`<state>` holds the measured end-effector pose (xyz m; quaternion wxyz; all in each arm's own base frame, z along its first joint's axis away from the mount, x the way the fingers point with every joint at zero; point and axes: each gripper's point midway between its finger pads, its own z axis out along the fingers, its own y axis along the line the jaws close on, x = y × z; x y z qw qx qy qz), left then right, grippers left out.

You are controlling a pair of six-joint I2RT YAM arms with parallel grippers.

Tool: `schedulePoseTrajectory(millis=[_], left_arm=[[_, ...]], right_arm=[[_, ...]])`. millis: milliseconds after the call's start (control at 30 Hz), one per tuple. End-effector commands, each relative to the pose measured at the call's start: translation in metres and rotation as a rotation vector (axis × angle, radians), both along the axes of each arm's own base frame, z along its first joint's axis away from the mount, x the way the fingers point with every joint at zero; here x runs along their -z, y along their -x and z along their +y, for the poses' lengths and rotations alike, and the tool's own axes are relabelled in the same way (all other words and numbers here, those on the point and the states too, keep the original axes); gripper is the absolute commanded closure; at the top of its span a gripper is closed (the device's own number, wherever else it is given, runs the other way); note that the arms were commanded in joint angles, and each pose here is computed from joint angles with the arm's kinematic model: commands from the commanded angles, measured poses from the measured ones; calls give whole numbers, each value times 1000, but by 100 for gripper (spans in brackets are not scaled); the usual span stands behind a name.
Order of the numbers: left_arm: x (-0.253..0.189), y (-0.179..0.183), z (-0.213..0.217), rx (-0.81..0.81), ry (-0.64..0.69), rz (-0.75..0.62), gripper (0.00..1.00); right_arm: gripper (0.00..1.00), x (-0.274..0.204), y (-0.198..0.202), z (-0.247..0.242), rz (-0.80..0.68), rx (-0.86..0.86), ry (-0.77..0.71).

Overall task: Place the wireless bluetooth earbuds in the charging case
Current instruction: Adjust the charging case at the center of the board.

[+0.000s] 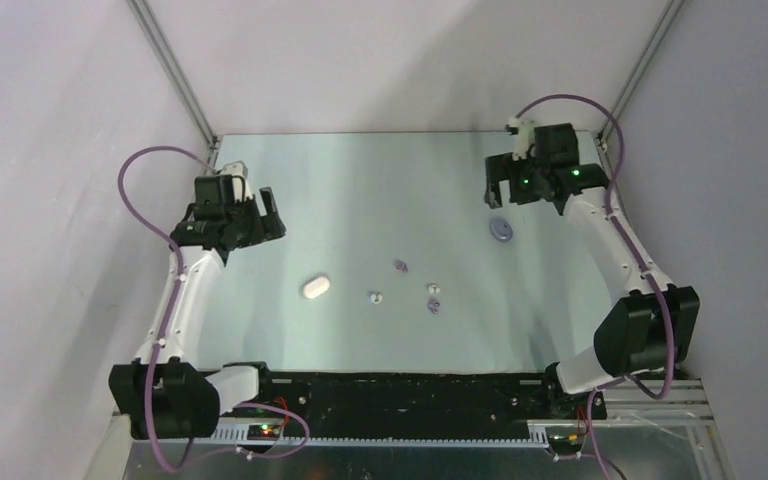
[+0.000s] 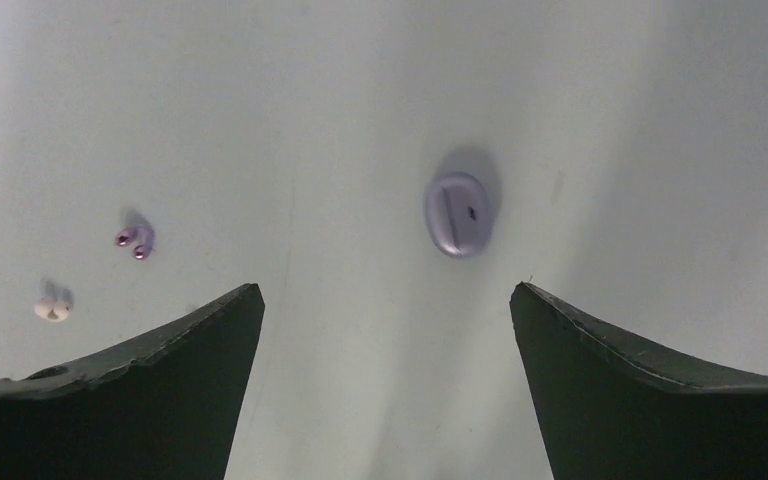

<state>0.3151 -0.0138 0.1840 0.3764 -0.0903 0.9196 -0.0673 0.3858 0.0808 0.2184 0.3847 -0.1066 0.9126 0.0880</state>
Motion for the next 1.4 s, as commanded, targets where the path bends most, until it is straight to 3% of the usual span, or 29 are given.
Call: schedulePoseTrajectory(millis=[0, 200, 333, 700, 1033, 1367], left_arm=[[-2, 15, 7, -56, 41, 5, 12], [25, 39, 17, -159, 102, 86, 12], [40, 55, 33, -261, 145, 123, 12], [74, 77, 38, -401, 284, 202, 15], [105, 99, 28, -432, 345, 312, 17], [113, 99, 24, -445, 380, 339, 18]], right_arm=[[1, -14, -18, 61, -120, -267, -16], [10, -6, 3, 171, -128, -782, -140], [16, 7, 16, 225, -196, -1075, -136], [24, 77, 55, 333, -232, -1549, -78], [19, 112, 74, 399, -369, -1711, 42], [20, 135, 92, 426, -320, -1747, 16]])
